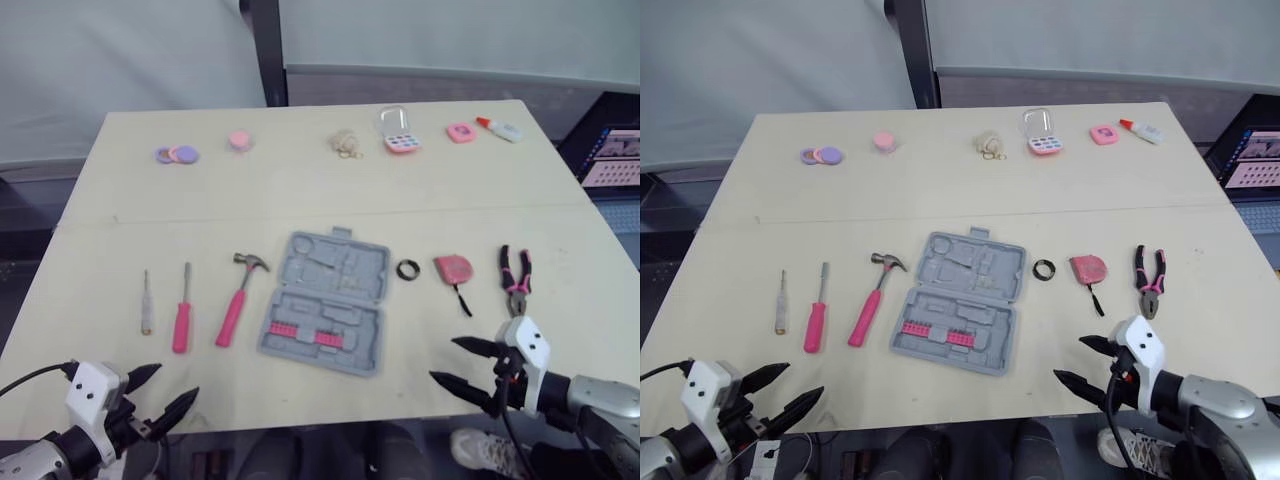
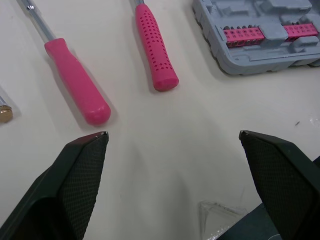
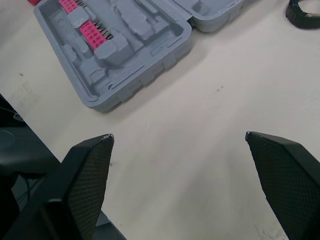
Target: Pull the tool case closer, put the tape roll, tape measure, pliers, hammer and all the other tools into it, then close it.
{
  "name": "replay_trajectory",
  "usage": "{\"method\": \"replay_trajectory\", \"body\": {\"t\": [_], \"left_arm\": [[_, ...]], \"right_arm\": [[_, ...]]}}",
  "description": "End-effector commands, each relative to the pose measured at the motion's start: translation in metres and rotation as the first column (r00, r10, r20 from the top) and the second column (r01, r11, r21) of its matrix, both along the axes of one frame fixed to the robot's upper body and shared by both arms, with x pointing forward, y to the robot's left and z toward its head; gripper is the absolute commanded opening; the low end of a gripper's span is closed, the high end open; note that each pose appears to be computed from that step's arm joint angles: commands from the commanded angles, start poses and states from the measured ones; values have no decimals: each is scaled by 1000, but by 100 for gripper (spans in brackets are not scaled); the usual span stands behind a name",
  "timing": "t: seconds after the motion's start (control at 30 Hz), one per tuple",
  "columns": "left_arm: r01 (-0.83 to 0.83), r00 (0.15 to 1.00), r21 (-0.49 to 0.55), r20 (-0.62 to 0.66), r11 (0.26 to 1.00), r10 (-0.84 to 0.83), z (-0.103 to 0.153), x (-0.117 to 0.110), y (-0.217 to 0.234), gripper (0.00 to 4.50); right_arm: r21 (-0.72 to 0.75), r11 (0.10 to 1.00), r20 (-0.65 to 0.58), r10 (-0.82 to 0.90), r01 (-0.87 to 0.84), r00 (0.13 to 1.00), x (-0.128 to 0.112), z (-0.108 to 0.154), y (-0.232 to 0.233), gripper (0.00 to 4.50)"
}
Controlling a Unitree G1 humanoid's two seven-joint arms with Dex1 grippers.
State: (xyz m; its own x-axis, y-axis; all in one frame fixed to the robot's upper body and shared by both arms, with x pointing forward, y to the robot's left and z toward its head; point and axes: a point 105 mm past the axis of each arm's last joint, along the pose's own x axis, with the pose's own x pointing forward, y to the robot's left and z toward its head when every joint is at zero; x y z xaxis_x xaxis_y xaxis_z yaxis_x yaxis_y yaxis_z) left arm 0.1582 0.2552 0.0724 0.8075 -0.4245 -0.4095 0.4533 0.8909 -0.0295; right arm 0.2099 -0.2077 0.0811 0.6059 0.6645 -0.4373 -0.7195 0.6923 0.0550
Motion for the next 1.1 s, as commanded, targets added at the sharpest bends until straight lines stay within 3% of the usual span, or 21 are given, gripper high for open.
{"method": "replay_trajectory", "body": {"t": [0.03, 0.53, 0.63, 0.73, 0.8, 0.83, 0.93, 1.1], "left_arm": [[19, 1000, 0, 11, 1000, -19, 5, 2, -4, 450], [32, 999, -27, 8, 999, -32, 3, 5, -10, 450], [74, 997, -23, -18, 997, -74, 6, 10, -12, 450], [116, 984, -60, -125, 991, -123, 10, 20, -16, 450], [159, 979, -74, -116, 985, -166, 21, 33, -21, 450], [177, 978, -78, -99, 981, -184, 27, 39, -23, 426], [205, 976, -53, -64, 977, -208, 40, 63, -27, 344], [248, 965, -35, -76, 968, -250, 45, 93, -32, 103]], "right_arm": [[-4, 1000, 23, 11, -11, 1000, -1, 5, 2, 447], [-1, 1000, 26, 10, -10, 1000, 0, 5, 2, 447], [-1, 1000, 23, 10, -10, 1000, 0, 6, 2, 447], [-2, 1000, 17, 14, -13, 1000, 0, 10, 2, 447], [0, 1000, 12, 19, -19, 1000, 3, 14, 3, 447], [4, 1000, 9, 21, -21, 1000, 4, 16, 4, 449], [7, 1000, 29, 23, -23, 999, 14, 25, 9, 372], [16, 999, 44, 28, -29, 999, 26, 32, 20, 124]]}}
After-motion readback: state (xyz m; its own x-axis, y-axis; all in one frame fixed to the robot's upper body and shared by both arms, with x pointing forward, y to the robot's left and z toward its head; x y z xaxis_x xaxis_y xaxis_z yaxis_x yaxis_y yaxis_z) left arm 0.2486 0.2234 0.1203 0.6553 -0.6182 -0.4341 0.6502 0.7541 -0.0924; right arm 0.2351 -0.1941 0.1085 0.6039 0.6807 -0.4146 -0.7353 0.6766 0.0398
